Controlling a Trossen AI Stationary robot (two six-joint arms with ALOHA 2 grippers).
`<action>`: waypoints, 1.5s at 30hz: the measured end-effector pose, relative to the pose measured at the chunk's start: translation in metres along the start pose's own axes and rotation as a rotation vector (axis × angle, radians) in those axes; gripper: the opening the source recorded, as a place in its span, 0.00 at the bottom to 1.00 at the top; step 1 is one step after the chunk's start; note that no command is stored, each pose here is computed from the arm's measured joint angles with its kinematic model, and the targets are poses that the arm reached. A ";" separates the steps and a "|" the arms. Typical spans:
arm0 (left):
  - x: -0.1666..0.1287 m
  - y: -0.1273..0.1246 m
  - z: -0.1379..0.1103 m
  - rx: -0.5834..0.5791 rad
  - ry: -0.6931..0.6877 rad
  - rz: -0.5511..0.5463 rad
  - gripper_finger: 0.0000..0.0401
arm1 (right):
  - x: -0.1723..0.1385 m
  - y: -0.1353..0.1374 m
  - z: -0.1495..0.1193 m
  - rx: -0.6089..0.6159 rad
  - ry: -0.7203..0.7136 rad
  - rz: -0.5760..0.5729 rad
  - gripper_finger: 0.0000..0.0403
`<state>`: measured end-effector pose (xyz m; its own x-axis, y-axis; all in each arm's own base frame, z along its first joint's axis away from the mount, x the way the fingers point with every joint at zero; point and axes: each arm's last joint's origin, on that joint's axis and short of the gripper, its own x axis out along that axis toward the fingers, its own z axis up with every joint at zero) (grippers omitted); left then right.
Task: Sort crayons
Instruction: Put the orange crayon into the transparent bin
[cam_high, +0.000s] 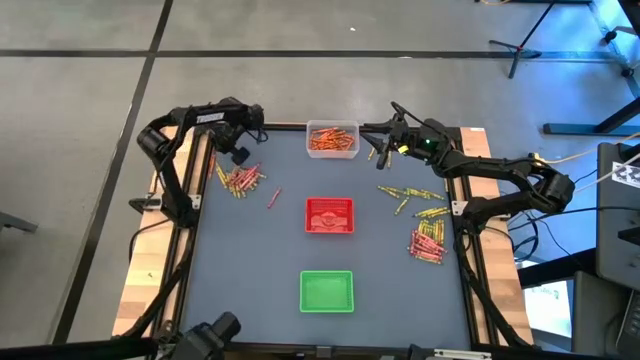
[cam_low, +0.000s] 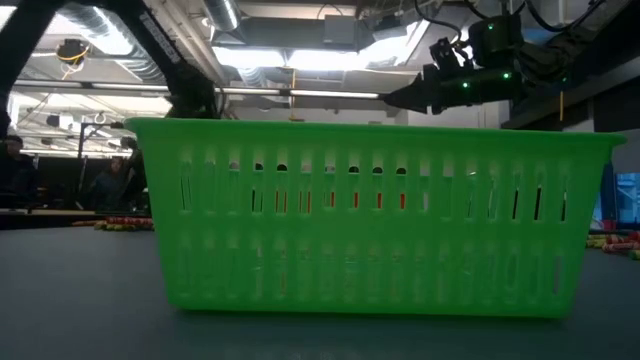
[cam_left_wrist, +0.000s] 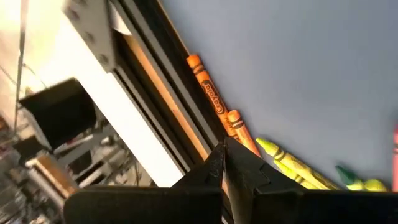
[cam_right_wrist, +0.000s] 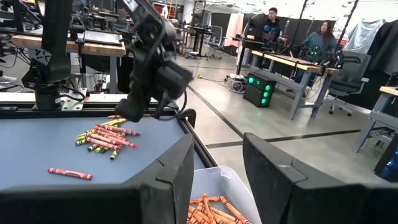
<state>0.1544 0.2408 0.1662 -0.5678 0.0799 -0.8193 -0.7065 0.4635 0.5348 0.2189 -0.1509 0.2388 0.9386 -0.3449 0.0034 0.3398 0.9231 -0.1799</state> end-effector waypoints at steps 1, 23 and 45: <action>-0.006 0.001 -0.002 -0.007 -0.032 0.000 0.00 | 0.000 0.000 0.000 0.000 0.000 0.000 0.34; 0.007 -0.023 -0.054 -0.267 -0.188 -0.088 0.00 | 0.000 0.001 -0.004 -0.023 0.036 0.007 0.34; 0.040 -0.031 -0.004 -0.221 0.125 0.166 0.00 | 0.000 0.001 -0.005 -0.021 0.050 0.010 0.34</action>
<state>0.1517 0.2262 0.1172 -0.7208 0.0231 -0.6927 -0.6670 0.2486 0.7024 0.2187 -0.1508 0.2336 0.9376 -0.3443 -0.0476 0.3288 0.9230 -0.2000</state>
